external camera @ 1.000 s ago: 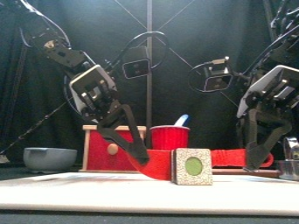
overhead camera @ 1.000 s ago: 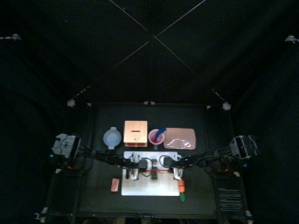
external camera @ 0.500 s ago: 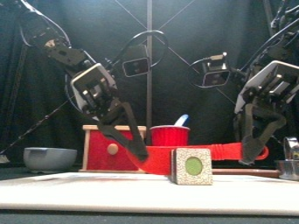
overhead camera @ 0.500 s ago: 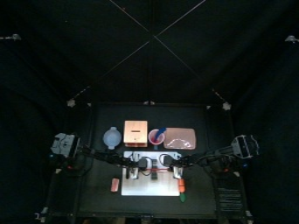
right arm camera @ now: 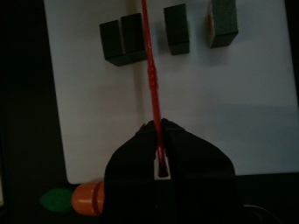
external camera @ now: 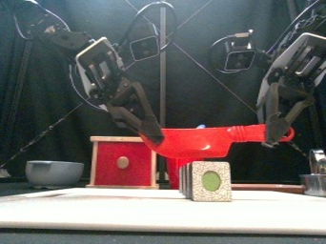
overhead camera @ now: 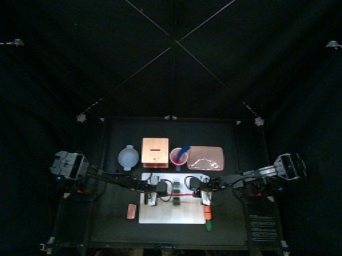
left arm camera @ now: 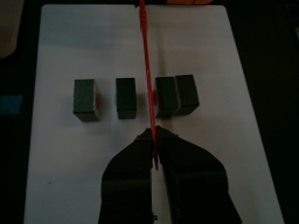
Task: Place sushi on board then cut the sushi with the knife then place the pieces on the plate
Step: Cut the sushi into 4 pieces
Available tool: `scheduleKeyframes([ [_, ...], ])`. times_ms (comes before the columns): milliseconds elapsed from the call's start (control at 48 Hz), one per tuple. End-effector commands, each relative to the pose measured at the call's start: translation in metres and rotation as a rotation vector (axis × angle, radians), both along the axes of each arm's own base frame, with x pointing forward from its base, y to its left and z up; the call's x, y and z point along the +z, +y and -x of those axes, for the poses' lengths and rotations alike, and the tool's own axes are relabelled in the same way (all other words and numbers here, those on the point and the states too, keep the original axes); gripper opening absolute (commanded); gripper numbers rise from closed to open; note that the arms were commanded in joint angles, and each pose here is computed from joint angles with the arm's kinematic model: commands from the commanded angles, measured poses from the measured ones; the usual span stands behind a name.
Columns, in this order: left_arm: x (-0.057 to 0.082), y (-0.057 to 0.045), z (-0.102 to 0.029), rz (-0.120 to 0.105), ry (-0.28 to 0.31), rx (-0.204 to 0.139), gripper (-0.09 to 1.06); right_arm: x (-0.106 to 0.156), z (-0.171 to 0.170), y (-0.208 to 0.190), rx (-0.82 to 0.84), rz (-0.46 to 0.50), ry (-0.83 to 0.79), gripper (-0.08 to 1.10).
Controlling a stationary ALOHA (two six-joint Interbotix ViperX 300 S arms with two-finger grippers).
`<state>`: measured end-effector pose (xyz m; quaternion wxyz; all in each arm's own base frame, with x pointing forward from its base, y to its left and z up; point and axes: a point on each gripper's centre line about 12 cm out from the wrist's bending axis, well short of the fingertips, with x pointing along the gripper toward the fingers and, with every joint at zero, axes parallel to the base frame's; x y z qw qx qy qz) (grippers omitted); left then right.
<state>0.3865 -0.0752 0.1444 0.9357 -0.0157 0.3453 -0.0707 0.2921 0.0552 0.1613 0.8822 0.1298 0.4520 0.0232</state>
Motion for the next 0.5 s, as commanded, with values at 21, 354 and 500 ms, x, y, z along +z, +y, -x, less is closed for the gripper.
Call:
scheduleKeyframes([
  [21,0.010,-0.012,-0.002,0.011,-0.031,-0.025,0.41,0.009,-0.002,0.003,-0.004,-0.019,-0.028,0.28],
  [354,0.005,-0.014,-0.002,0.026,-0.013,-0.013,0.41,0.000,-0.003,0.004,-0.004,-0.017,-0.003,0.28],
  [500,0.003,-0.015,-0.001,0.029,-0.008,-0.012,0.41,-0.002,-0.003,0.004,-0.004,-0.015,0.004,0.28],
])
